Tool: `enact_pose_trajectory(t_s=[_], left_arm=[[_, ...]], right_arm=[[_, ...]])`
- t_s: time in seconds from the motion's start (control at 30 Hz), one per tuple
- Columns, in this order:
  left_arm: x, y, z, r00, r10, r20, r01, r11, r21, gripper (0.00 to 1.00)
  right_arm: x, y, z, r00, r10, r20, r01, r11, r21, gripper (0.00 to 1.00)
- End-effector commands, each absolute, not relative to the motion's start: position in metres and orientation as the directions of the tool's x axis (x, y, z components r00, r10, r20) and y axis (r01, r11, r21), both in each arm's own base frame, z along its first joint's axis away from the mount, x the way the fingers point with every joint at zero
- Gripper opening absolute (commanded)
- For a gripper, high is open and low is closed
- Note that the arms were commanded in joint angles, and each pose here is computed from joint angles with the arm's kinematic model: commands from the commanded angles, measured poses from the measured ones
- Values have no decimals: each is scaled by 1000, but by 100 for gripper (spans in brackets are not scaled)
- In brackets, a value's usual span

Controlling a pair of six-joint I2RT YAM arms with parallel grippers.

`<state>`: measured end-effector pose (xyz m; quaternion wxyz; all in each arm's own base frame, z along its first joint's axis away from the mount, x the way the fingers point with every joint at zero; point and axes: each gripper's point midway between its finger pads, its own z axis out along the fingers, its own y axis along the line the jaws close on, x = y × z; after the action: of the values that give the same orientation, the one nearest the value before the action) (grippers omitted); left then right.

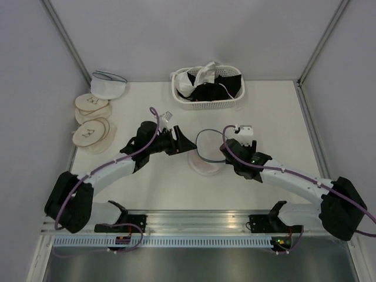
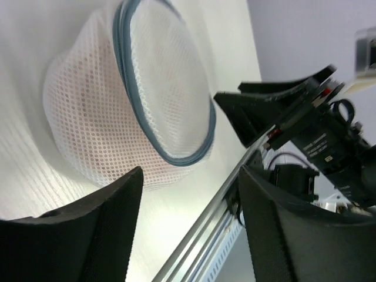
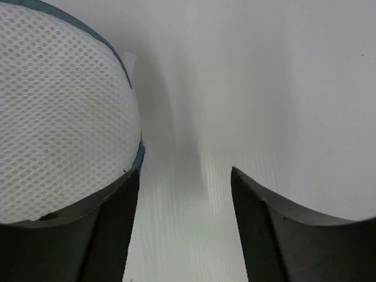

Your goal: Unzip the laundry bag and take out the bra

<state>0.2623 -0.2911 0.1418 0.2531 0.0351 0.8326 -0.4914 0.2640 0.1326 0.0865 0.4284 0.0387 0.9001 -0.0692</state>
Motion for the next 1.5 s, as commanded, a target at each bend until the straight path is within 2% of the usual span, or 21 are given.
enact_pose_trajectory(t_s=[0.0, 0.07, 0.17, 0.23, 0.3, 0.33, 0.37, 0.73, 0.83, 0.9, 0.93, 1.0, 1.03, 1.07, 1.2, 1.47], left_arm=[[278, -264, 174, -744, -345, -573, 306, 586, -750, 72], [281, -247, 160, -722, -398, -566, 220, 644, -732, 78], [285, -237, 133, -736, -395, -550, 139, 707, -694, 79], [284, -241, 105, -788, -367, -494, 89, 726, -682, 78], [287, -251, 95, -805, -365, -468, 93, 701, -708, 77], [281, -257, 76, -842, -359, -403, 56, 686, -726, 76], [280, -261, 71, -851, -359, -383, 48, 673, -738, 74], [281, -296, 52, -886, -382, -264, -6, 578, -816, 72], [281, -312, 50, -898, -372, -236, -11, 554, -832, 67], [279, -319, 49, -903, -364, -227, -8, 545, -839, 54], [281, -321, 52, -900, -368, -232, 0, 533, -846, 38], [280, -321, 54, -899, -370, -233, 4, 527, -850, 20], [280, -321, 56, -899, -369, -237, 8, 527, -850, 7], [279, -321, 57, -899, -368, -239, 11, 525, -851, 3], [277, -320, 65, -896, -367, -249, 24, 520, -854, 2], [271, -326, 77, -897, -356, -261, 50, 506, -861, 2]], right_arm=[[255, 128, 112, -615, 33, -788, 112, 993, -46, 71], [250, 131, 124, -611, 50, -790, 83, 997, -1, 73], [248, 138, 136, -598, 64, -799, 39, 998, 50, 74], [248, 144, 147, -583, 64, -810, 2, 997, 77, 75], [250, 154, 156, -568, 79, -819, -36, 992, 121, 76], [254, 160, 164, -555, 76, -829, -61, 989, 131, 77], [254, 164, 165, -559, 74, -826, -74, 988, 138, 78], [274, 194, 173, -553, 39, -832, -146, 979, 143, 81], [280, 200, 167, -558, 27, -830, -145, 981, 130, 81], [285, 203, 167, -554, 22, -832, -147, 981, 124, 80], [287, 207, 164, -557, 13, -830, -151, 982, 117, 81], [292, 211, 167, -554, 10, -833, -156, 981, 116, 81], [293, 217, 165, -563, 2, -826, -172, 978, 120, 80], [294, 221, 165, -568, -2, -823, -185, 975, 125, 81], [299, 241, 171, -581, -13, -814, -228, 963, 147, 80], [306, 268, 143, -626, -114, -771, -207, 978, 24, 83]])
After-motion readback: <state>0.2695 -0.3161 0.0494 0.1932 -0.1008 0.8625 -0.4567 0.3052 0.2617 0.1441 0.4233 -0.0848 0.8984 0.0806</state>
